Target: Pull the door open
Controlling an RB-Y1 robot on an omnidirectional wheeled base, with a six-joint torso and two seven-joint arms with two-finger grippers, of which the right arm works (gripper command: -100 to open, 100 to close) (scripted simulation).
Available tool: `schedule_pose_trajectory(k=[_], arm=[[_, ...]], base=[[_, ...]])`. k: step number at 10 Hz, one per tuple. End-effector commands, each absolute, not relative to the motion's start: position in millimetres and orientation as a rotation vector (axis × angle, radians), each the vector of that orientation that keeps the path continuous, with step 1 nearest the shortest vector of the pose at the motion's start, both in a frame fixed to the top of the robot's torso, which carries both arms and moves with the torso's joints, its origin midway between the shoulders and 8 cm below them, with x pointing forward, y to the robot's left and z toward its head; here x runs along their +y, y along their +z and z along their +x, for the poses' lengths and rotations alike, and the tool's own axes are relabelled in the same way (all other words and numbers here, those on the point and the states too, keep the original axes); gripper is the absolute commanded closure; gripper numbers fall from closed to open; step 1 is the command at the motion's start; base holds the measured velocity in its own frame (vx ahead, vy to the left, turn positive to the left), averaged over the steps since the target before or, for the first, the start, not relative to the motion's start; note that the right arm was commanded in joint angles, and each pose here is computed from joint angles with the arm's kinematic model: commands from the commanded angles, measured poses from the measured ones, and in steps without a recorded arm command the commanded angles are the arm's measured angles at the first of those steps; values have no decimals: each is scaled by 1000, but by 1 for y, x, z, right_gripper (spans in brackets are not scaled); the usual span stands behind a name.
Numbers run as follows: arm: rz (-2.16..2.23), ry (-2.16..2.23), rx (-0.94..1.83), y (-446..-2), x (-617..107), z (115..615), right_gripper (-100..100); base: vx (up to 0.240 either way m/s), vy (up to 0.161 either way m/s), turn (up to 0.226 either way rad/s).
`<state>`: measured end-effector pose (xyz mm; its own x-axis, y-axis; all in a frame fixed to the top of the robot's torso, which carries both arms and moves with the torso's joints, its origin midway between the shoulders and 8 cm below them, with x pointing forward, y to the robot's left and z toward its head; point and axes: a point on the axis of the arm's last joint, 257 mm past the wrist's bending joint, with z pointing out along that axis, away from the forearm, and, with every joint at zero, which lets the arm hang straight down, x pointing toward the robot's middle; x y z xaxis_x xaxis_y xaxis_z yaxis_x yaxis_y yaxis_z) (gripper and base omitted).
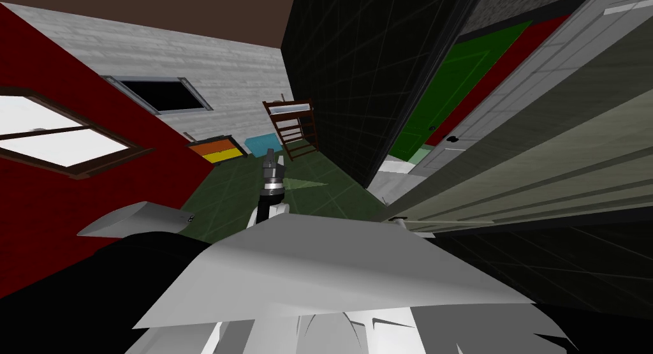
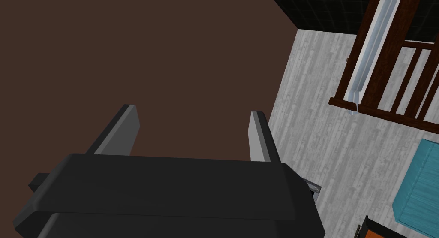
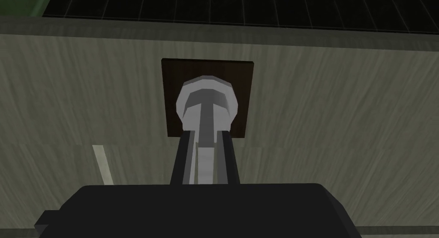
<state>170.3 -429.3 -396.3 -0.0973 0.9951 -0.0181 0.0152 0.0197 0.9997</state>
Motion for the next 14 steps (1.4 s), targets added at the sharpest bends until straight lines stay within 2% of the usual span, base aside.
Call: schedule_pose_trajectory(k=[1, 7, 8, 10, 14], arm=[[1169, 1276, 1325, -402, -415, 166, 100], [1150, 1305, 1378, -406, -402, 160, 100], [1162, 1284, 1370, -408, -405, 150, -100], [1160, 1291, 1363, -406, -400, 141, -100], [1144, 1312, 1346, -399, -394, 131, -100]], base=[[31, 94, -35], [10, 25, -25], [18, 31, -161], [-6, -18, -119], [-45, -86, -46]])
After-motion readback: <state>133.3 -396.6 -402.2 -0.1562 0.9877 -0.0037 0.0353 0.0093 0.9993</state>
